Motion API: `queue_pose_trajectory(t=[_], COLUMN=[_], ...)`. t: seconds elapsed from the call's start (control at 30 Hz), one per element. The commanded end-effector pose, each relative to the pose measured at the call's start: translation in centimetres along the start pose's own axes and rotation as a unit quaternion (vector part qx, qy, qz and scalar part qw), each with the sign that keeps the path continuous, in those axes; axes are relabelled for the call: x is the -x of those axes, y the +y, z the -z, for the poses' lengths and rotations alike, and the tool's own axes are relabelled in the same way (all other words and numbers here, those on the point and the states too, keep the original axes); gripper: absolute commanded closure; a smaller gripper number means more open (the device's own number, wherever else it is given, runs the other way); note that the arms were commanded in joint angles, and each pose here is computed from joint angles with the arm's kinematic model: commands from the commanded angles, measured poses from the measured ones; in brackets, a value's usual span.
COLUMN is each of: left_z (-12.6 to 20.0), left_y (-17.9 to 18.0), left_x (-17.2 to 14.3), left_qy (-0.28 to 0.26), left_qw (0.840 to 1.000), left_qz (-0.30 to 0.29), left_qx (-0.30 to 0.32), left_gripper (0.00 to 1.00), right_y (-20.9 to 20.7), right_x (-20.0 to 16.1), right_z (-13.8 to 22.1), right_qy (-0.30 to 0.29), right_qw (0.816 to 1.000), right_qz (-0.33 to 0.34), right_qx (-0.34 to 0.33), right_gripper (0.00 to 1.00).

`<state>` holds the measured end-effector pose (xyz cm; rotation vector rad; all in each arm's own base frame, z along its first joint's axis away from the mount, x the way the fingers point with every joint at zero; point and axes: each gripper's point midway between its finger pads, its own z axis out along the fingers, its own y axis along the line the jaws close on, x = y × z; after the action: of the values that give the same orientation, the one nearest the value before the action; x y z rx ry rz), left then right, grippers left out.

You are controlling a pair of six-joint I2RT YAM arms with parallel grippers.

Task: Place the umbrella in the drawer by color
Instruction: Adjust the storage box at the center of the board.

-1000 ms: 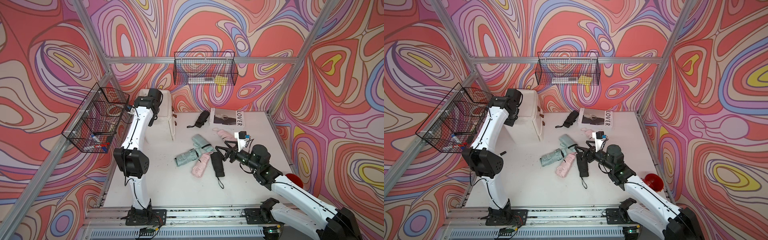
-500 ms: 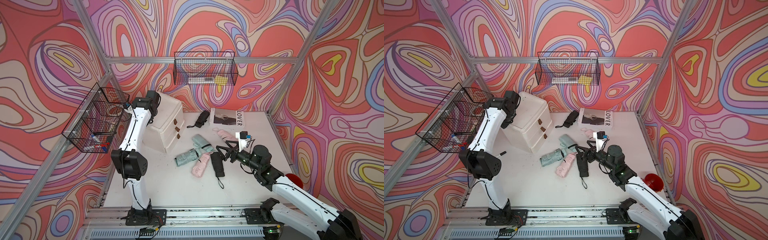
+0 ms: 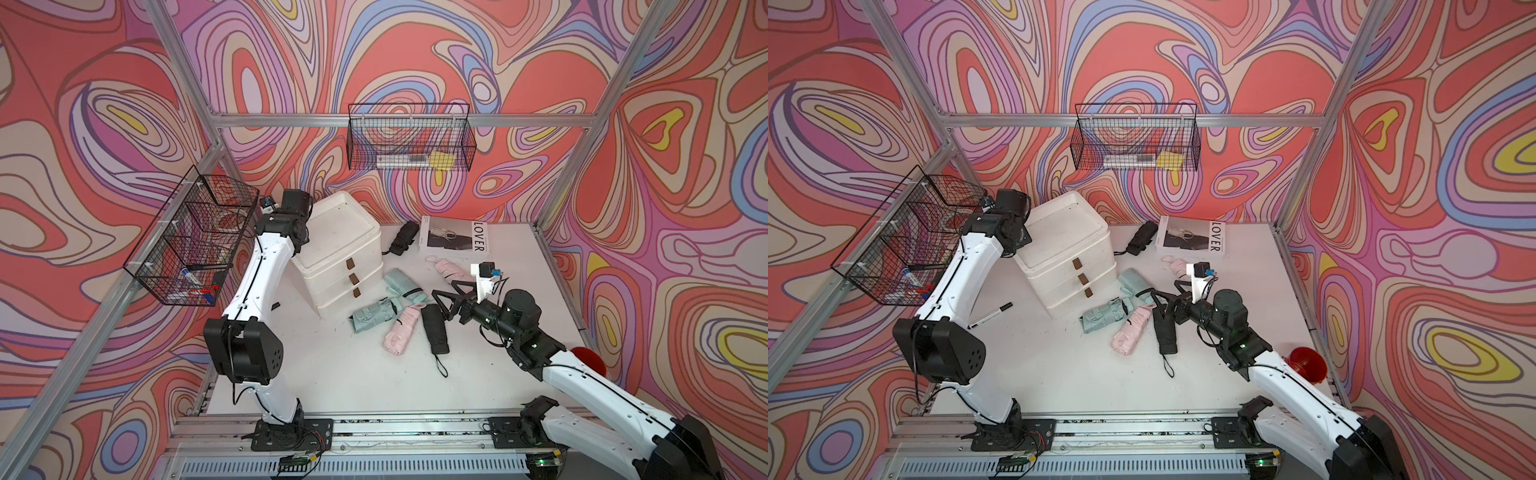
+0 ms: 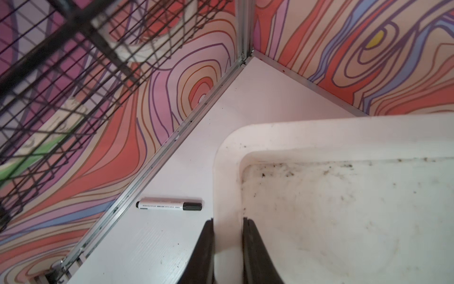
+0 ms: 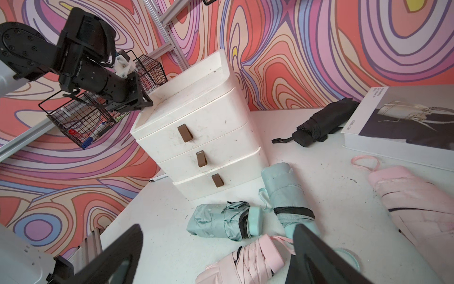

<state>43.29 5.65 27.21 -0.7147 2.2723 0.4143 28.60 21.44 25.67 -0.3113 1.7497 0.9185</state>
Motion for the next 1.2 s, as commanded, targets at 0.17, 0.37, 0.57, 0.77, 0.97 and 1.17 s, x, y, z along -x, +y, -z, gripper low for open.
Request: queue_pose_trajectory(t=[0.17,0.37,0.57,0.77,0.97,1.17], left_z=[-0.9,-1.8,-1.6,-1.1,-1.2,-1.4], left_y=[-1.0,0.3,-1.5,-1.9,-2.3,-2.9], left_x=[-2.2,-0.9,-1.5,-0.8,-1.1,-2.6], left_qy=[0.036,0.017,0.022,0.011,0.020,0.037], left_qw=[0.976,0.977,0.992,0.998,0.998,0.996], left_qz=[-0.215,-0.206,-0.120,-0.061,-0.049,-0.051], left_qx=[-0.024,0.044,-0.016,-0.029,-0.040,-0.066], left_gripper=[1.00,1.00,0.99,0.98,0.98,0.98], right_y=[-1.3,-2.6,-1.3,2.7,6.0,7.0], right_x=[-1.3,-3.8,-5.4,-5.3,-5.9,-7.6], right_z=[-1.4,-3.5,-6.9,-11.7,-17.4,-22.3], right_qy=[0.024,0.066,0.115,0.126,0.118,0.109], right_qw=[0.999,0.996,0.990,0.989,0.991,0.991], right_qz=[-0.006,-0.006,0.025,0.036,0.033,0.036], right_qx=[-0.028,-0.062,-0.084,-0.071,-0.052,-0.067], right_gripper=[0.02,0.02,0.04,0.11,0.17,0.25])
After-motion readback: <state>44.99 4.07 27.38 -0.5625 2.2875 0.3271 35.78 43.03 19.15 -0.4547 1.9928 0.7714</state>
